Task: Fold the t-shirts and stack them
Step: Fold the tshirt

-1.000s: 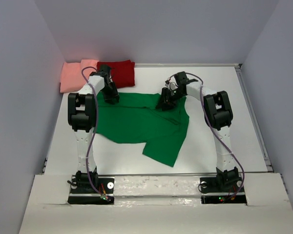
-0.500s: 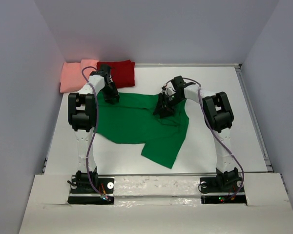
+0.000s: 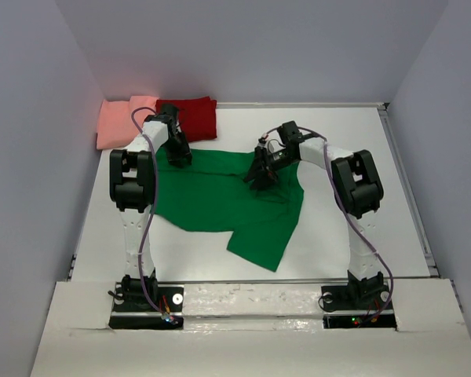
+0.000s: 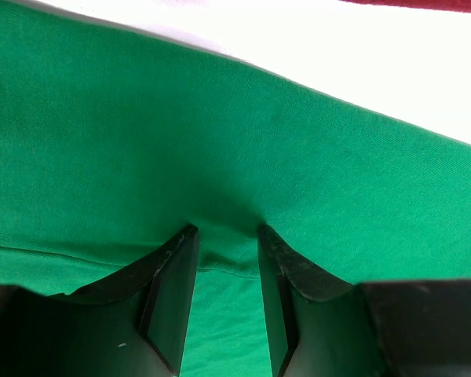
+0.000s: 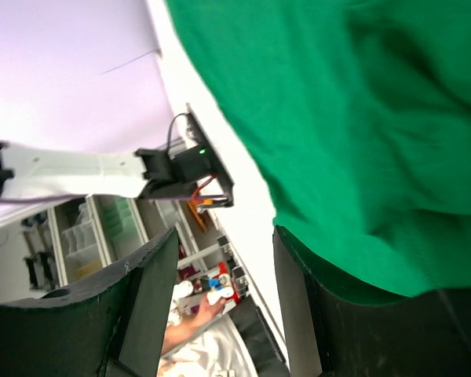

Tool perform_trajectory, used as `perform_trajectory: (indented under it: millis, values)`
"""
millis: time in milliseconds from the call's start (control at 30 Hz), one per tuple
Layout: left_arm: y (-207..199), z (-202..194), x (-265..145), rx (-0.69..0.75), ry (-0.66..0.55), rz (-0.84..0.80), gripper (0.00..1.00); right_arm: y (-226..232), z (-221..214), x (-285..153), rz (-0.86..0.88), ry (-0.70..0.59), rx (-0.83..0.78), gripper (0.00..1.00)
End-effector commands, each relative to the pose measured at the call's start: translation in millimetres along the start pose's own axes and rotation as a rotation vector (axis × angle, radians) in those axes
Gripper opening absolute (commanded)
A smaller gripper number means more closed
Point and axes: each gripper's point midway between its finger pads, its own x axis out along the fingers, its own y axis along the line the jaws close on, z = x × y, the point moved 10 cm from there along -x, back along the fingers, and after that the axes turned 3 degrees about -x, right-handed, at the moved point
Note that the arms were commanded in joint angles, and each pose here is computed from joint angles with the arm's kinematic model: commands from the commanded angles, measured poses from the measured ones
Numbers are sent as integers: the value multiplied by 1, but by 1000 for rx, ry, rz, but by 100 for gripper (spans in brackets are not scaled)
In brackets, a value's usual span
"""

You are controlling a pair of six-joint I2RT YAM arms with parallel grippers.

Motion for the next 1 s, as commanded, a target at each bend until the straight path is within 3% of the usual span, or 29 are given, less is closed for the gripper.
perform_trajectory:
  millis: [0, 200, 267, 400, 600, 733, 967]
  values:
    - [8, -14, 28, 3, 94, 30, 48, 38, -9, -6, 138, 27, -76, 57]
    - [9, -16, 27, 4, 95, 32, 48, 60, -11, -15, 225, -4, -136, 57]
    - [9, -16, 26, 6, 92, 34, 48, 76, -1, -22, 83, -140, -236, 56]
    - [10, -17, 24, 8, 91, 33, 48, 71, 3, -32, -199, -235, -313, 56]
    - [9, -17, 20, 9, 82, 27, 48, 30, 10, -35, -630, -394, -483, 56]
    - [9, -17, 20, 10, 84, 30, 48, -4, 14, -25, -710, -377, -501, 56]
    - [11, -18, 16, 17, 79, 40, 48, -16, 23, -16, -736, -401, -546, 56]
